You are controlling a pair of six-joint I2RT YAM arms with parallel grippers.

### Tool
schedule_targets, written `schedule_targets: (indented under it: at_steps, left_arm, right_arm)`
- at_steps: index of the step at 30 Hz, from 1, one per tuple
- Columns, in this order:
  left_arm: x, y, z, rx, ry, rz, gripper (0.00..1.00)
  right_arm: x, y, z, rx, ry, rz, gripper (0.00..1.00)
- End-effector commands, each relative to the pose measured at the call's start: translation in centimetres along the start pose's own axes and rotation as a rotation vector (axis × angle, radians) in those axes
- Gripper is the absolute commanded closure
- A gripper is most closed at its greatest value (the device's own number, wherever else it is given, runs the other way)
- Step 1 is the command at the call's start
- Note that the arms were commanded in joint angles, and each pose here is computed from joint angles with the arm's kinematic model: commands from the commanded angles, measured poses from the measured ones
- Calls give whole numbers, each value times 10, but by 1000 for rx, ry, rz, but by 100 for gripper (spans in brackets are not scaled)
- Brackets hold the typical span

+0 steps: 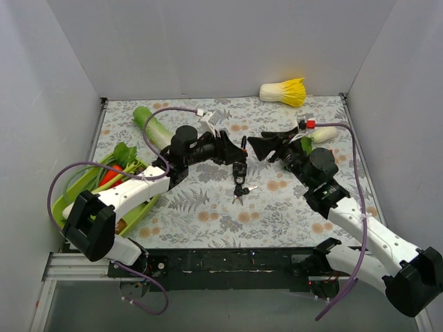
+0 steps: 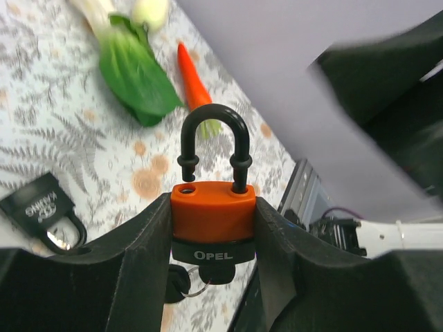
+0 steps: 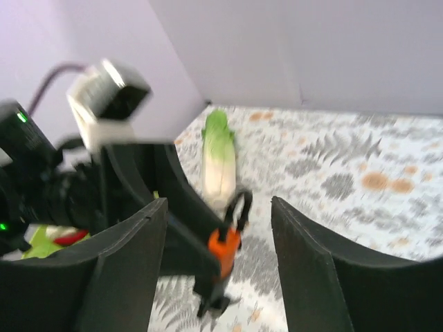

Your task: Unlock with the key

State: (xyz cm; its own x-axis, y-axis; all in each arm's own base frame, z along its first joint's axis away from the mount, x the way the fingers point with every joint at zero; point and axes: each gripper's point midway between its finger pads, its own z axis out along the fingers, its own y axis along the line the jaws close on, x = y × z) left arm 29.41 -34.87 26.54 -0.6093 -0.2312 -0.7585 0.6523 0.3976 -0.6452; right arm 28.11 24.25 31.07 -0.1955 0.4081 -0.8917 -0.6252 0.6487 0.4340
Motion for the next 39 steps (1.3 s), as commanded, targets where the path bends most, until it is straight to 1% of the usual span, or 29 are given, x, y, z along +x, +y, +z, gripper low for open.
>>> schedule_targets:
  at_steps: [1,2,4,6,7,8,9,10,11,12,14,15,18,20,22,25,30,39]
  left_arm:
    - [12,-8,-10,38,87,17,100]
    - [11,-7,-11,38,90,28,100]
    - [6,-13,-14,60,89,61,100]
    - [9,-21,-18,105,115,107,100]
    - [11,-25,-22,123,119,124,100]
    - [15,-31,-26,163,138,149,100]
    - [17,-35,-30,185,145,166,100]
    - [23,-38,-34,211,164,175,100]
    - [25,-45,-41,240,171,190,100]
    - [32,-53,-48,301,204,205,100]
    - [41,-58,-59,342,235,203,100]
    - [49,-66,-68,404,273,197,100]
    - [63,-67,-83,451,335,167,100]
    - [70,-70,-93,499,365,156,100]
    - [76,-76,-103,550,395,131,100]
    - [72,-82,-107,601,400,128,100]
    - [70,-81,-110,615,406,116,100]
    - [68,-78,-110,605,395,113,100]
  right_arm:
    - [-74,17,-7,7,-165,-111,31]
    - [-73,15,-9,18,-146,-128,31]
    - [-86,23,-15,5,-160,-140,27]
    - [-85,29,-18,-10,-114,-152,25]
    - [-94,42,-19,-57,-110,-164,24]
    - [-93,48,-20,-85,-87,-173,23]
    - [-81,57,-21,-146,-18,-186,21]
    - [-89,69,-22,-194,-11,-200,20]
    - [-84,76,-23,-247,18,-214,20]
    - [-71,93,-27,-364,82,-231,20]
    - [-66,107,-32,-457,116,-232,20]
    - [-58,116,-35,-527,154,-225,20]
    - [-48,129,-42,-631,215,-200,19]
    - [-42,132,-46,-660,253,-171,19]
    - [-28,130,-48,-675,318,-139,18]
    - [-12,124,-51,-672,367,-117,18]
    - [11,113,-52,-644,442,-83,18]
    - [34,102,-52,-626,500,-57,18]
